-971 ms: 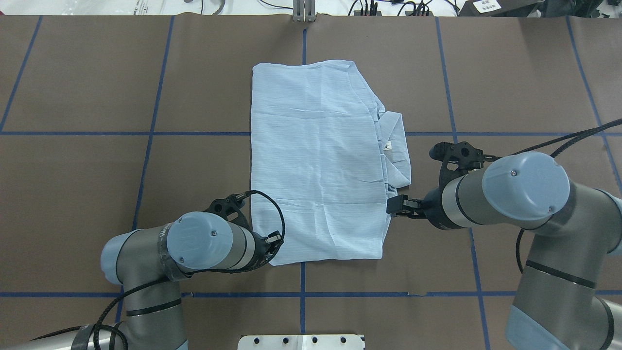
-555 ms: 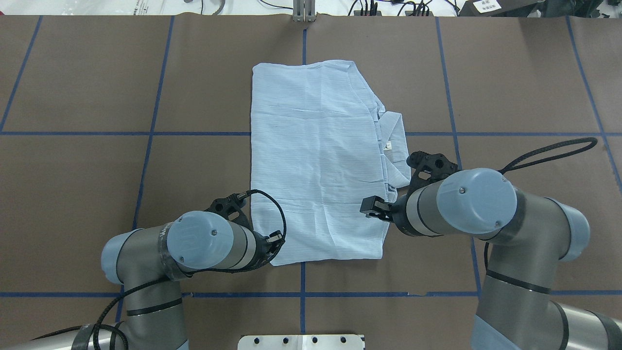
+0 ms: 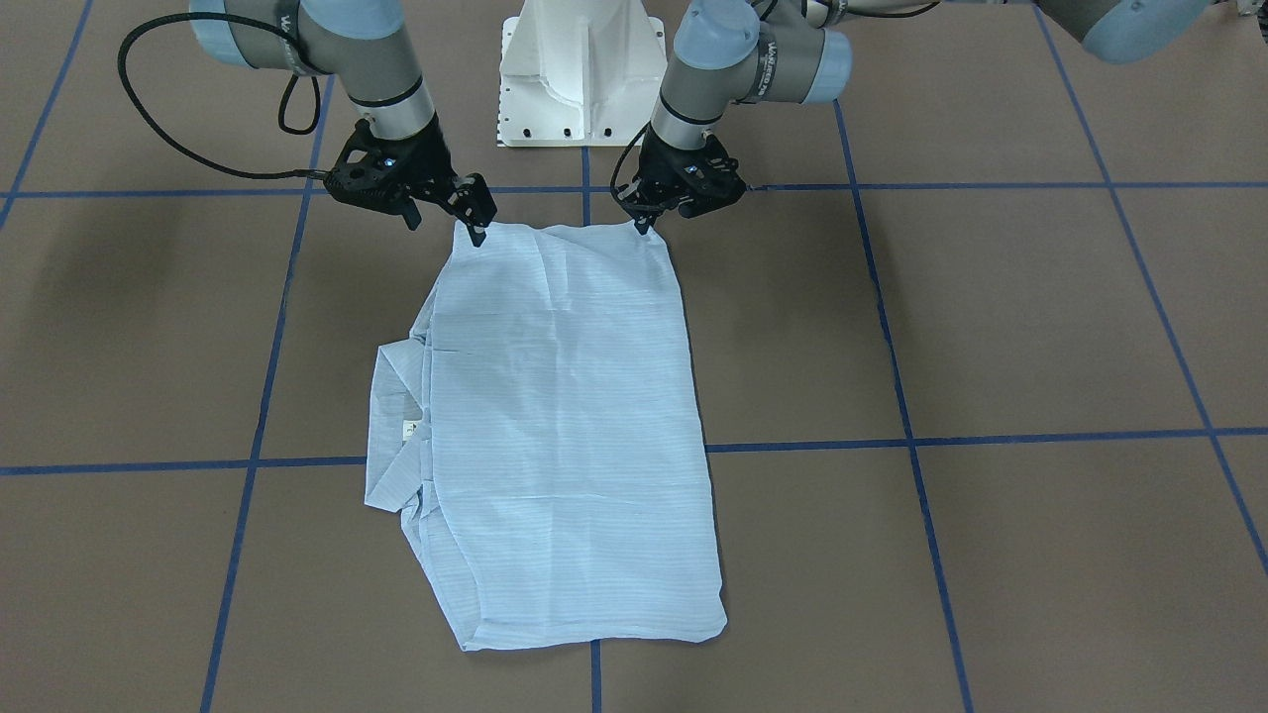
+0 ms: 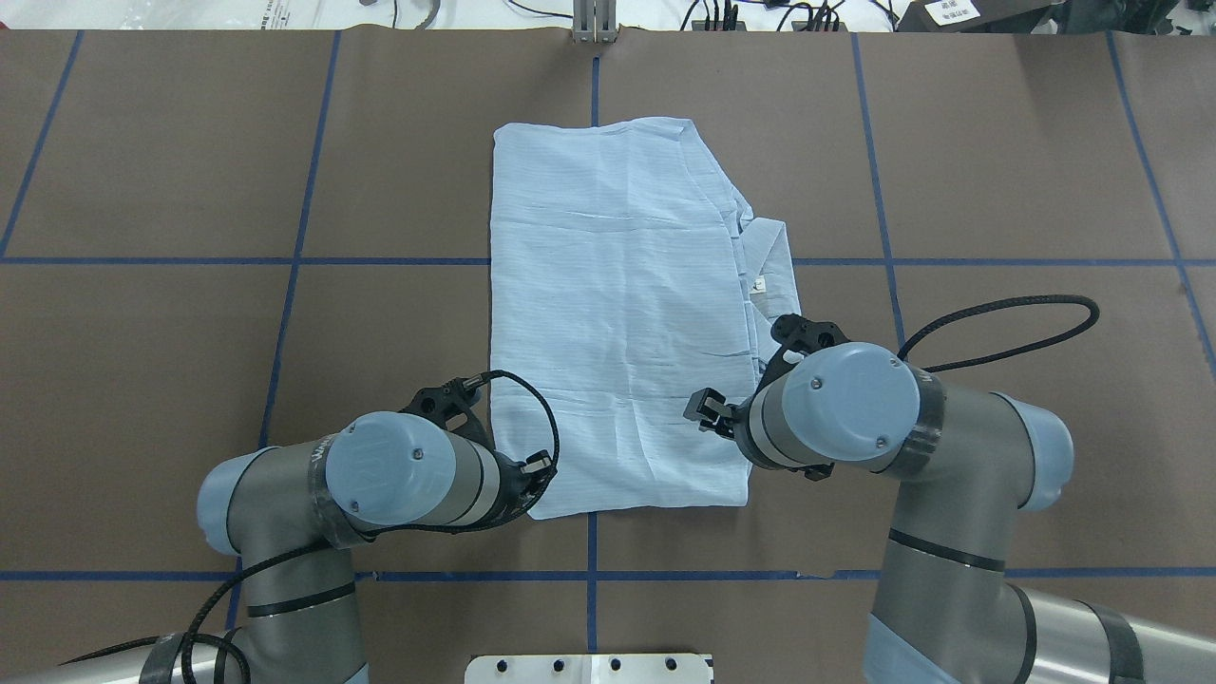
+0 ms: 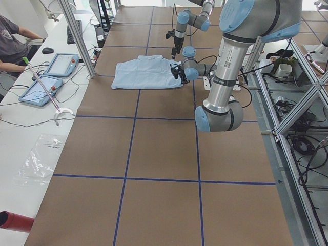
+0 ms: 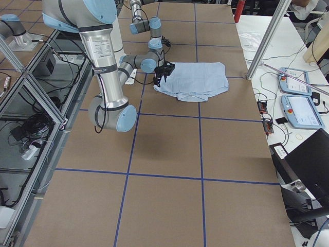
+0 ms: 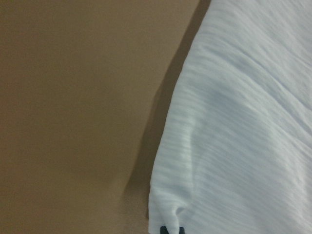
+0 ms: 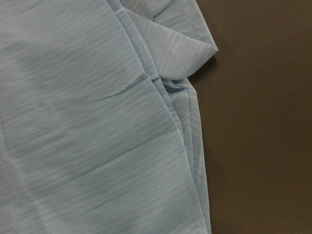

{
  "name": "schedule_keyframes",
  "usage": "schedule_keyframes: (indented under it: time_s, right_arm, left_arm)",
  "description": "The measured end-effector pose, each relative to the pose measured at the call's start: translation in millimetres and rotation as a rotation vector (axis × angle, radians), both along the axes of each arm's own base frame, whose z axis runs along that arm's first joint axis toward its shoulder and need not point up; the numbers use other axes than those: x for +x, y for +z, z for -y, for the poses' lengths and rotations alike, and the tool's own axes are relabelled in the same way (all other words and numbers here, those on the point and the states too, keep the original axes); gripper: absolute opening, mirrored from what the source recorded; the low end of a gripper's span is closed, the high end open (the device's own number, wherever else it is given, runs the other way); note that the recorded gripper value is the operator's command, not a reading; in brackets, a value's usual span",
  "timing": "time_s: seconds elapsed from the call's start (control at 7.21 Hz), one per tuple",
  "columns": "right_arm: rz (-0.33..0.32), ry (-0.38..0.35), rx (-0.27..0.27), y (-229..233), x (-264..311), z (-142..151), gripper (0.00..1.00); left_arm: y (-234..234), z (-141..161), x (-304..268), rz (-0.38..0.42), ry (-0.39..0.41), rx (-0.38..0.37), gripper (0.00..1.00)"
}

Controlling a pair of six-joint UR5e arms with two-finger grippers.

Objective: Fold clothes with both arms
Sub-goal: 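Move the right gripper to the shirt's near edge beside the left gripper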

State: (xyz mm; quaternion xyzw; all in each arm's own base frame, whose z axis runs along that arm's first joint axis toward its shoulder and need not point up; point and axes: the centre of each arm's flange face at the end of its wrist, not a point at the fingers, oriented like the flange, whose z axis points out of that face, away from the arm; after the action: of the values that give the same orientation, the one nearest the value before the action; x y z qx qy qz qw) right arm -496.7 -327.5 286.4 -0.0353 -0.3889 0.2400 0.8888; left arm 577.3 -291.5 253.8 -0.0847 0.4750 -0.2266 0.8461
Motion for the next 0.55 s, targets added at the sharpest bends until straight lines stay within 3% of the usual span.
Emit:
schedule_keyframes:
  time_s: [0.55]
  right_arm:
    - [-0.081,-0.024,-0.040,16,-37,-11,1.00]
  left_arm:
    - [2,0,1,0.003,0.001,-0.001,0.00]
